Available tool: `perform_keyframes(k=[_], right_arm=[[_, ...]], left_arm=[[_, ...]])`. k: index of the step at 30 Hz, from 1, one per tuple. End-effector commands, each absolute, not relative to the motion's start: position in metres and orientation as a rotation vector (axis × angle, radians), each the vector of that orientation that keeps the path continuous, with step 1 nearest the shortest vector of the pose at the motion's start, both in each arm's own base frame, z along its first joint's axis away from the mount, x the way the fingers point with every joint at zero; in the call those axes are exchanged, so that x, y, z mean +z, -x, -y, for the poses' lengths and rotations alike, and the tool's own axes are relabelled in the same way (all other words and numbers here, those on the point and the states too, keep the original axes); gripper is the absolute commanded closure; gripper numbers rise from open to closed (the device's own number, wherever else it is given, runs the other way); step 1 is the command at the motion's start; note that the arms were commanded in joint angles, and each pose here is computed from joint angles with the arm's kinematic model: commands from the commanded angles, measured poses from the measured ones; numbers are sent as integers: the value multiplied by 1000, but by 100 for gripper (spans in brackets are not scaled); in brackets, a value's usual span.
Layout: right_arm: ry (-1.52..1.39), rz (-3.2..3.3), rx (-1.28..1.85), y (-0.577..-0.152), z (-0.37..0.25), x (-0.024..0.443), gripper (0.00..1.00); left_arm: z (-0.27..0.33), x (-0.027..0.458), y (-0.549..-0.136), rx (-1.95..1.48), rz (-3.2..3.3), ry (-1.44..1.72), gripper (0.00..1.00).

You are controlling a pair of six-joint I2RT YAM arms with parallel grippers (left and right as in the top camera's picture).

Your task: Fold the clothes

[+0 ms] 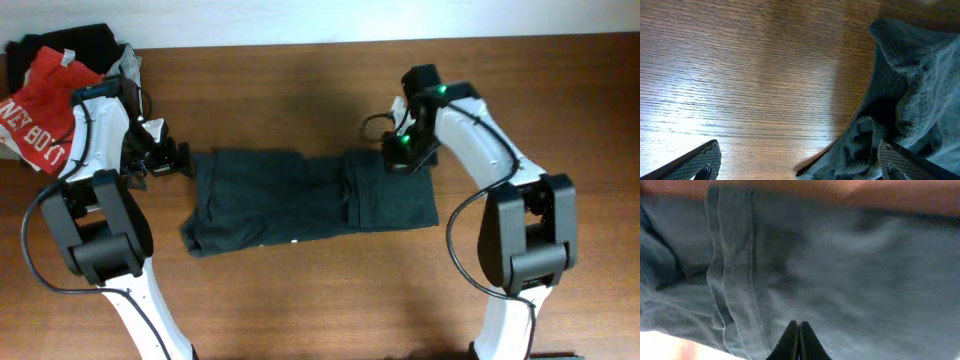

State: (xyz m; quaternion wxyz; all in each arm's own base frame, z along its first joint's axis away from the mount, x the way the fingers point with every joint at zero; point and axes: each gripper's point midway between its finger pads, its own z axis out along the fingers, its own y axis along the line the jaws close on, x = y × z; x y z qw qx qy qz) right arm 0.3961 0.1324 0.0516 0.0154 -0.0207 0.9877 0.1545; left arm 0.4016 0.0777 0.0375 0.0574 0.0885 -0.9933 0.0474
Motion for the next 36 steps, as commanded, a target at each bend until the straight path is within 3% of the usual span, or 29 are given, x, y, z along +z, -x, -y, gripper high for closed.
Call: perform_keyframes(k=[1, 6, 9, 10, 11, 12, 13, 18, 21, 26, 27, 28, 29, 30, 31, 33, 36], right_arm=[[82, -3091, 581, -374, -173, 30, 96], [226, -3041, 644, -360, -228, 23, 93], [208, -2983, 643, -386, -208, 74, 93], [197, -2906, 636, -409, -184, 120, 81], [168, -2842, 611, -429, -154, 156, 30], [127, -2821, 574, -438, -136, 166, 11], [-20, -2786, 455, -455, -82, 183, 1], [-427, -2761, 371, -451, 50, 180, 1], [-536, -2745, 355, -444, 83, 179, 1], [-532, -2745, 355, -444, 82, 179, 1], [-533, -2745, 356, -444, 82, 179, 1], [-533, -2745, 355, -444, 82, 179, 1], [-533, -2745, 355, -444, 82, 179, 1], [-533, -2745, 356, -444, 83, 179, 1], [-533, -2745, 355, -444, 82, 179, 1], [-533, -2745, 355, -444, 82, 179, 1], [-533, -2745, 355, -444, 82, 179, 1]], left_arm=[[-78, 41, -402, 160, 3017, -298, 1], [-78, 41, -402, 160, 3016, -298, 1], [-78, 41, -403, 159, 3020, -299, 1], [-78, 41, -403, 159, 3021, -299, 1], [-78, 41, -403, 160, 3020, -299, 1], [-78, 41, -403, 160, 3021, -299, 1], [-80, 40, -405, 159, 3029, -304, 1], [-22, 61, -419, 965, 3036, -58, 1], [-2, 32, -381, 1059, 2888, -51, 1], [20, -5, -343, 1163, 2771, -116, 1], [24, -6, -341, 1161, 2764, -103, 6], [29, -7, -343, 1156, 2770, -75, 19], [34, -8, -345, 1152, 2779, -45, 40], [37, -11, -348, 1130, 2789, -53, 80], [35, -12, -351, 1114, 2791, -107, 99], [17, -18, -350, 988, 2804, -207, 99], [-60, -17, -349, 579, 2832, -480, 99]])
